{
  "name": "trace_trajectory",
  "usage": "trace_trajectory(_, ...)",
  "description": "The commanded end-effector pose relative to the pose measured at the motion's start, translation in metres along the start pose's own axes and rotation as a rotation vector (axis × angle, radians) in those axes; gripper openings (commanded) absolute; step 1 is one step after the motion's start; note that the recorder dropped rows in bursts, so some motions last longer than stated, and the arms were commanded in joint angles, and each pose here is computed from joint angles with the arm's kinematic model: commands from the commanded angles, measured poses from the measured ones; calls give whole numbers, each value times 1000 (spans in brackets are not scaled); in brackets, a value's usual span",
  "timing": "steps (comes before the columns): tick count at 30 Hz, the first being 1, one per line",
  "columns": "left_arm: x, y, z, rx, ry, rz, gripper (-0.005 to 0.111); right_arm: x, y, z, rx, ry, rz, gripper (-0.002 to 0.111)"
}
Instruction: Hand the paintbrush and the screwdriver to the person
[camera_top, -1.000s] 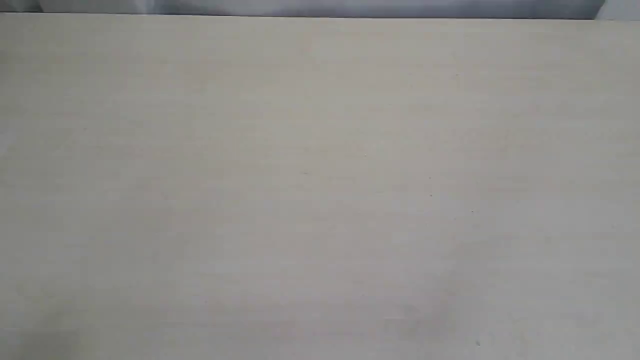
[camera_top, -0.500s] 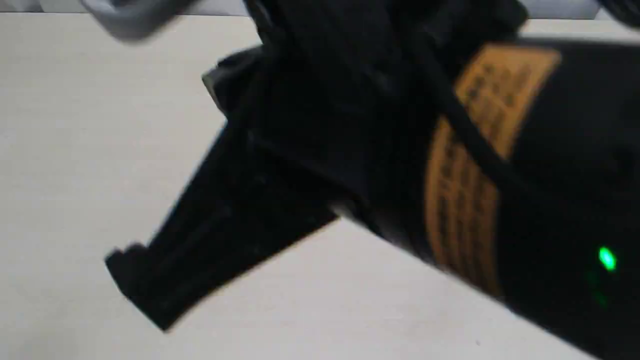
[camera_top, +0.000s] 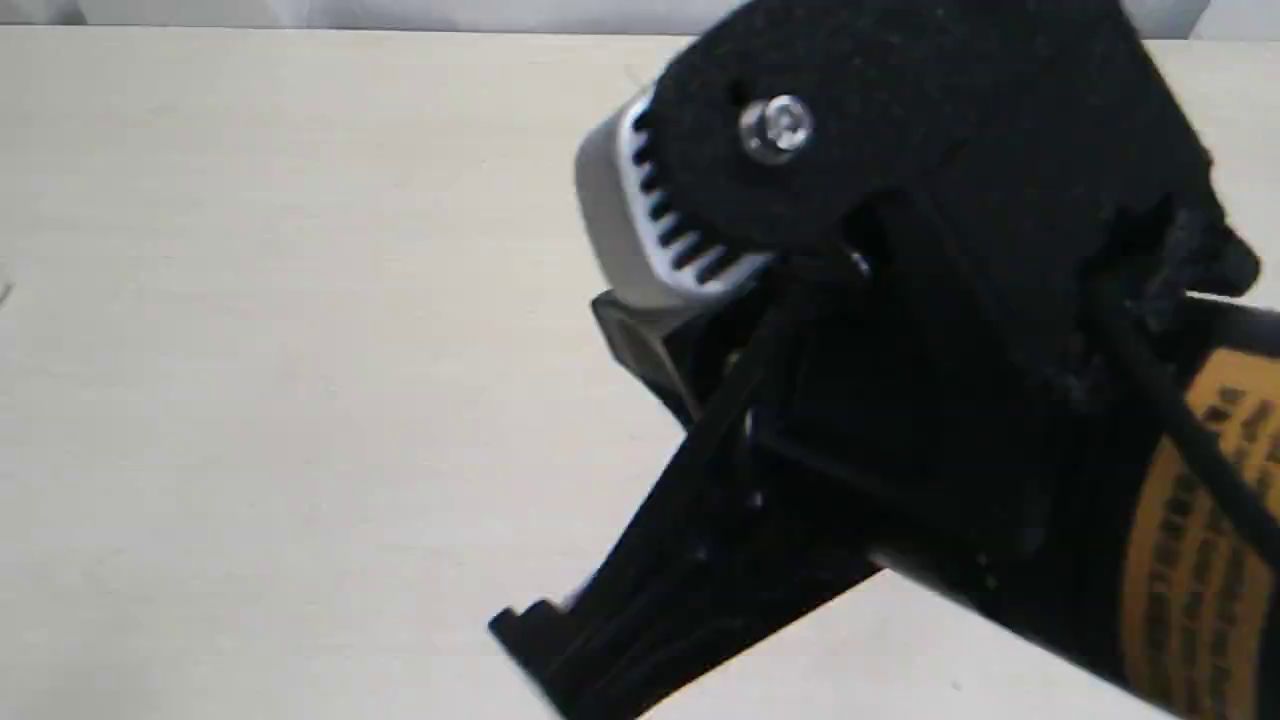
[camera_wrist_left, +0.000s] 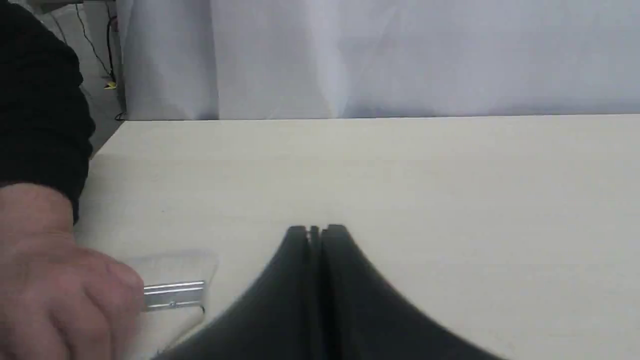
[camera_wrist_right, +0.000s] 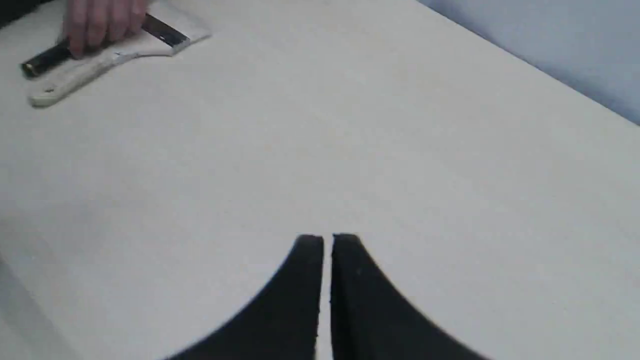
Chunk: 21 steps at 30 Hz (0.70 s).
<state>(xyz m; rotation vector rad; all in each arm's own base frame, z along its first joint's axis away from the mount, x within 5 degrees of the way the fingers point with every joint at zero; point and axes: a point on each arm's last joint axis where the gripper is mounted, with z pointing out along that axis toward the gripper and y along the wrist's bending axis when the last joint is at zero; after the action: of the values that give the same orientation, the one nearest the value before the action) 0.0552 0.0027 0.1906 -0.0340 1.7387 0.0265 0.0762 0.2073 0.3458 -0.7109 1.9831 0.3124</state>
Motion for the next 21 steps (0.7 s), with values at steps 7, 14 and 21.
trace_trajectory(7,0,0,0,9,-7,-1,0,10,-25,-7,246,110,-1,4)
trace_trajectory(14,0,0,0,9,-7,-1,0,15,-46,-17,271,30,-44,4)
trace_trajectory(21,0,0,0,9,-7,-1,0,20,-82,-9,218,-78,-2,4)
